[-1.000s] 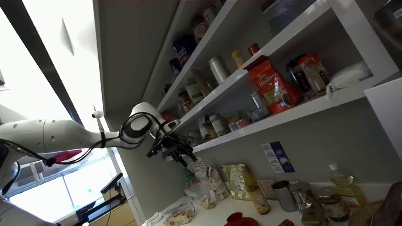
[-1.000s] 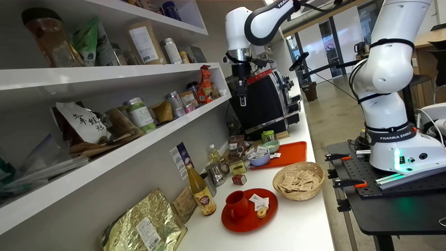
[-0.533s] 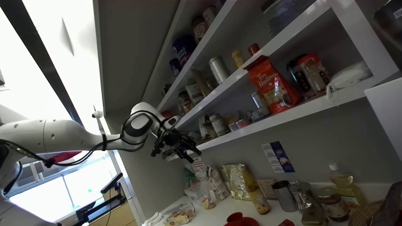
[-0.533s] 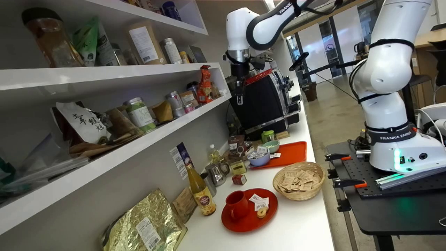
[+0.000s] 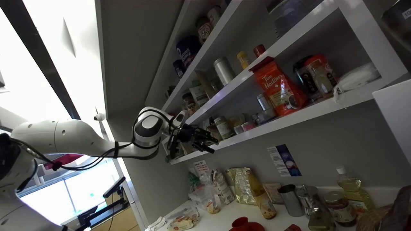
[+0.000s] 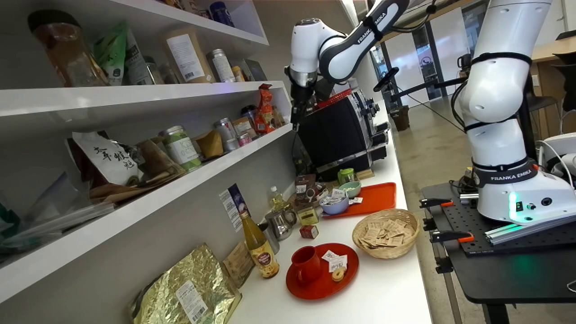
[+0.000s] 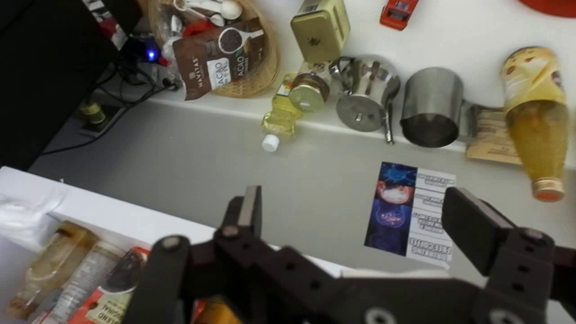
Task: Remove the orange packet from the shelf
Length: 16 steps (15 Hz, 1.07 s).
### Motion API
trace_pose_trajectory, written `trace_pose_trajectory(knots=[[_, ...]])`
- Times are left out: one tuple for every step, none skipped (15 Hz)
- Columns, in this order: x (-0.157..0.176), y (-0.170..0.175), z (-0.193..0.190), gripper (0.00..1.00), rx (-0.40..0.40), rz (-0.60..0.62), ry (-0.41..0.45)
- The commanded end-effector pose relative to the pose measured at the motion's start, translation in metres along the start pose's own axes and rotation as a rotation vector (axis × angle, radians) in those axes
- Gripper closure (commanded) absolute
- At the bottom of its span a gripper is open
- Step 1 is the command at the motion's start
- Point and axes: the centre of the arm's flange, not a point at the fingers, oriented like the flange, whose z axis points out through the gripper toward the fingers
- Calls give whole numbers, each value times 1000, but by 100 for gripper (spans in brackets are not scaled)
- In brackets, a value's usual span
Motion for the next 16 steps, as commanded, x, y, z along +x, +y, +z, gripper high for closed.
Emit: trace_pose_trajectory(knots=[[33,0,21,0,-88,64,79],[42,1,26,0,-111,80,103],[49,1,32,0,-128,94,121],[58,1,40,0,-160,111,145],[66,2,47,0,-188,131,167],[75,7,53,0,-211,158,186],[83,10,58,0,-235,181,207],[93,14,63,0,-255,203,231],[100,17,66,0,-275,225,254],[108,22,71,0,-291,251,276],[115,24,73,0,-302,272,296],[121,26,75,0,-311,290,314],[126,29,78,0,-319,307,329],[132,31,80,0,-321,328,341],[136,33,80,0,-328,346,355],[141,37,80,0,-336,363,369]])
